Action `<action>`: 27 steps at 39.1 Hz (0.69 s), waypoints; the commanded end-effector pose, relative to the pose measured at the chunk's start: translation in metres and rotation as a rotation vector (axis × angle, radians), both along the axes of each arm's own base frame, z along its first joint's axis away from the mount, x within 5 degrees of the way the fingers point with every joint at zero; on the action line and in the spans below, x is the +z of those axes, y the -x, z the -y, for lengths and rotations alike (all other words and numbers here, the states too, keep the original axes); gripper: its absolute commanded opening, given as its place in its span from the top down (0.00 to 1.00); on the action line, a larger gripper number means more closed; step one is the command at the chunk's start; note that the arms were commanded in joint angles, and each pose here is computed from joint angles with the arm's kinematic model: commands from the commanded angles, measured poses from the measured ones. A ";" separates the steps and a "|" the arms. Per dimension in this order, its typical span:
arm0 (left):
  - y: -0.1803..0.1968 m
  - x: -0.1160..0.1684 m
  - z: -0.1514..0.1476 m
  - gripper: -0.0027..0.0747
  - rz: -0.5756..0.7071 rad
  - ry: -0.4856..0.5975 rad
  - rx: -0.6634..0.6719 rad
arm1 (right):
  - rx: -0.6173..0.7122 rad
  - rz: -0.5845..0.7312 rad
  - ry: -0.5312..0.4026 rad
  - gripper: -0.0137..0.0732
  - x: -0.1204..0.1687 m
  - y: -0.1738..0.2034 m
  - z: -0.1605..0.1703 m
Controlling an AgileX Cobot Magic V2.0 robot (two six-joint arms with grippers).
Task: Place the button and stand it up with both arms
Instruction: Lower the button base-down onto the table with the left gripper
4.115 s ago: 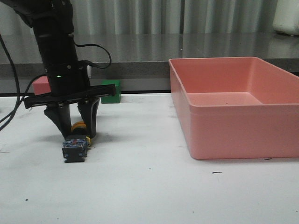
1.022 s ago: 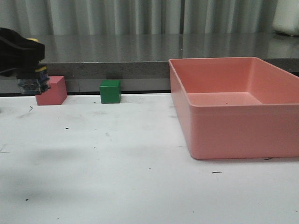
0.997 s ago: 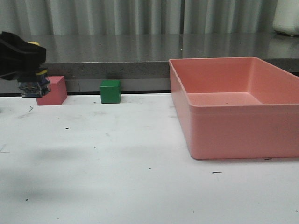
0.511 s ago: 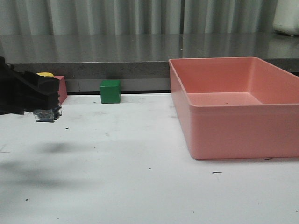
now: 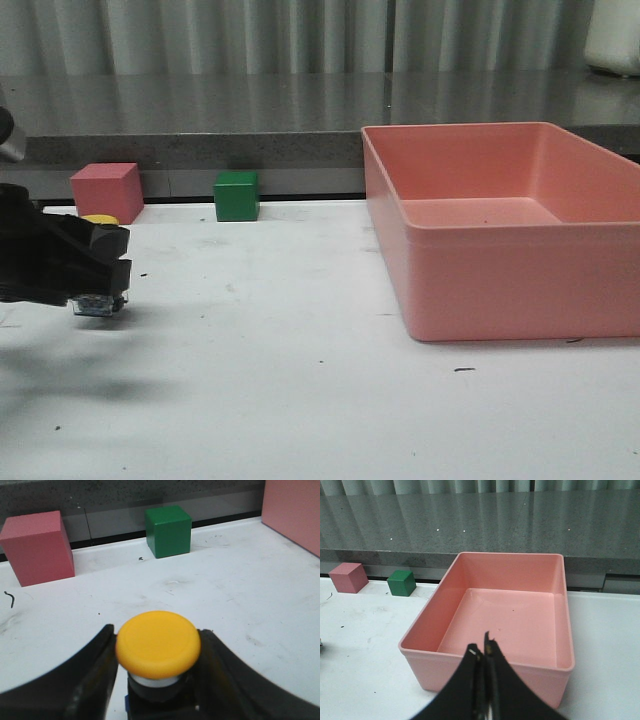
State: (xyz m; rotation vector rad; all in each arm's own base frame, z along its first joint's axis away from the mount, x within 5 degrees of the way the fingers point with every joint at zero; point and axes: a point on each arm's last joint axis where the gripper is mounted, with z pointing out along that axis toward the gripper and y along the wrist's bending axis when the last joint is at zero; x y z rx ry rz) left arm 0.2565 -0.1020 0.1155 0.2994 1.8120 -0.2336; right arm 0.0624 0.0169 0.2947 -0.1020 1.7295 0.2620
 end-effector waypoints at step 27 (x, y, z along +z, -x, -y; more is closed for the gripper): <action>-0.006 0.019 0.002 0.69 0.195 0.071 0.011 | -0.022 0.101 -0.010 0.92 0.016 -0.001 0.002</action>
